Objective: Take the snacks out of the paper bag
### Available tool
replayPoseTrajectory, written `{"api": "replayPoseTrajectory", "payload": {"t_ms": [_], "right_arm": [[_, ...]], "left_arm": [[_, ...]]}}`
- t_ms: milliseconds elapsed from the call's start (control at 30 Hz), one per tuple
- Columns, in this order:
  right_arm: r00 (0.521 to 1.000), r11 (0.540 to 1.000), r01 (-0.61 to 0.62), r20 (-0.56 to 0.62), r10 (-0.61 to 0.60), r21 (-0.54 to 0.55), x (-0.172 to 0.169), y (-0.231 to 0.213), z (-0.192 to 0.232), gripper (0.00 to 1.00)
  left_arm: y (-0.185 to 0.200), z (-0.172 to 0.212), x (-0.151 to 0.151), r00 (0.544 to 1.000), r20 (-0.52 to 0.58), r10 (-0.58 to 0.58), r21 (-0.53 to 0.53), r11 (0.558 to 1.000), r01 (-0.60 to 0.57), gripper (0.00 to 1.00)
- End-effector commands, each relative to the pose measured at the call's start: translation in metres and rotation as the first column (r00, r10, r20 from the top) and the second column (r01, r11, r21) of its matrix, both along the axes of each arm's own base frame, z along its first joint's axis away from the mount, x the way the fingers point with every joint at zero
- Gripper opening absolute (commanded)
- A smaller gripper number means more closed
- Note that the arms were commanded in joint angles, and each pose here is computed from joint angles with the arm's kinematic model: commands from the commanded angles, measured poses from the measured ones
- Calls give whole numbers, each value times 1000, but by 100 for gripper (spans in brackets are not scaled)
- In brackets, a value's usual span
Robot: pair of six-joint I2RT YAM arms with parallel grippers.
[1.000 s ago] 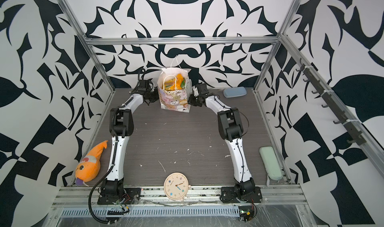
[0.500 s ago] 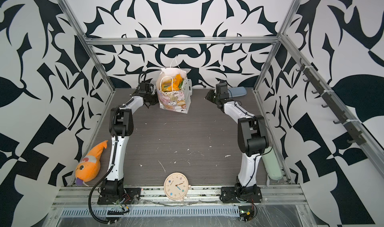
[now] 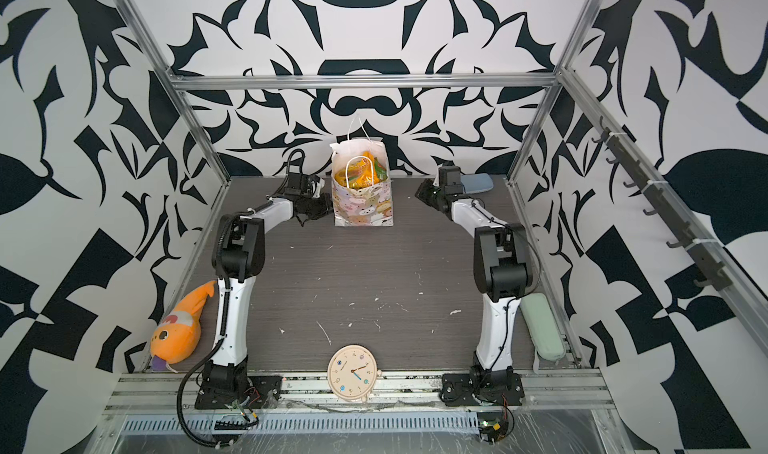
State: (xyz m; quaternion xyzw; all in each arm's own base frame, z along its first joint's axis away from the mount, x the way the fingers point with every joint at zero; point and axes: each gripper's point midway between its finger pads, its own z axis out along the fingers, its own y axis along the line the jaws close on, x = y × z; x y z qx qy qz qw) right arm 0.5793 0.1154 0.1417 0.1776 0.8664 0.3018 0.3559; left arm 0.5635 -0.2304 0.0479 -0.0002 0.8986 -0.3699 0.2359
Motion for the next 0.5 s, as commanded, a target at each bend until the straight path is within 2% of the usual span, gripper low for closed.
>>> {"api": "replayPoseTrajectory", "payload": {"t_ms": [0, 67, 167, 300, 467], "right_arm": [[996, 990, -89, -12, 88, -114, 15, 7, 17, 5], [993, 985, -120, -16, 119, -120, 25, 17, 10, 0], [992, 986, -127, -33, 124, -109, 42, 26, -7, 0], [985, 980, -172, -43, 168, -104, 57, 46, -19, 0], [974, 971, -226, -28, 224, -77, 62, 75, -36, 0]], "left_arm": [[-9, 24, -2, 999, 31, -15, -41, 999, 17, 0], [9, 23, 9, 999, 18, 47, -59, 997, -45, 0], [28, 20, 27, 994, 9, 108, -31, 994, -107, 0], [23, 16, 42, 994, -2, 111, -21, 994, -111, 0], [11, -1, 45, 993, -34, 115, -24, 993, -116, 0]]}}
